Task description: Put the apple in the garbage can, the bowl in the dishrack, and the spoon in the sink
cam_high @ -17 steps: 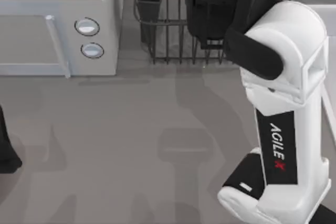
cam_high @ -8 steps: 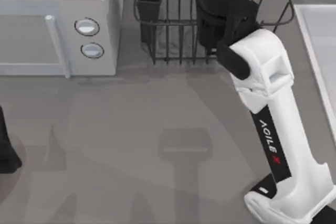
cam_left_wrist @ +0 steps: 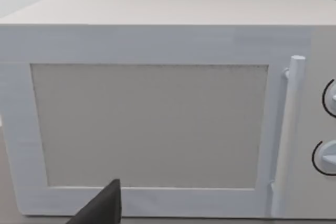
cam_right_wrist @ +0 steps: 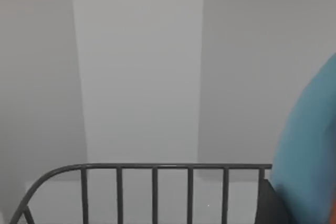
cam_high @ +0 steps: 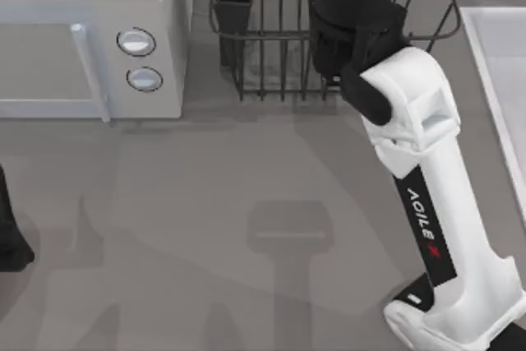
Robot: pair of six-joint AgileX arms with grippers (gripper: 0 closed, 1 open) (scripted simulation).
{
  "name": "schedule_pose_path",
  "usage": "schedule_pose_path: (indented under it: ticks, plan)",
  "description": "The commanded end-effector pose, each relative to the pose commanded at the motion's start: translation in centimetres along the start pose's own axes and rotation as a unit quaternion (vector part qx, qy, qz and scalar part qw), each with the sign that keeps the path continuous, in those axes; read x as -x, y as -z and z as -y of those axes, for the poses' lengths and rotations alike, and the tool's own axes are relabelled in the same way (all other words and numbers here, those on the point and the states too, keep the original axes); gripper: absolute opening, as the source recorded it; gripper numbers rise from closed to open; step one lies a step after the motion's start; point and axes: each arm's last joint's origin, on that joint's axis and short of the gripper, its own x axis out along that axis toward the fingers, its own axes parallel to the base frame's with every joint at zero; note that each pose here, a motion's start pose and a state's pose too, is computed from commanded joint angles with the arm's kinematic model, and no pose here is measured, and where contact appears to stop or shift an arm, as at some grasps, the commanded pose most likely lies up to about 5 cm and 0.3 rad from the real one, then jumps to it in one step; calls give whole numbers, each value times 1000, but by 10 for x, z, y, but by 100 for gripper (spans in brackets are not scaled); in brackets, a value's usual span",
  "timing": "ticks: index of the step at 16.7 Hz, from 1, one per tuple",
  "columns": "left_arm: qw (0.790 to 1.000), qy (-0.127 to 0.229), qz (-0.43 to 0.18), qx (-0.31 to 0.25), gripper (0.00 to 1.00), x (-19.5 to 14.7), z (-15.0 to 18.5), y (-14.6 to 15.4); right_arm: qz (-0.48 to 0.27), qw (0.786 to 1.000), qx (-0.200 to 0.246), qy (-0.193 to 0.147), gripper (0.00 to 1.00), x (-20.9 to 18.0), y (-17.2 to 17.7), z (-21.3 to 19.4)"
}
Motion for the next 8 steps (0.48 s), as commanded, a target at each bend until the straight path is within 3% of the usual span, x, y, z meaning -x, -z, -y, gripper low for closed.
schedule_pose_path:
  ticks: [8]
  plan:
    - [1000,0,0,0,100,0,0,0,0,1000,0,0,83,0,0,0]
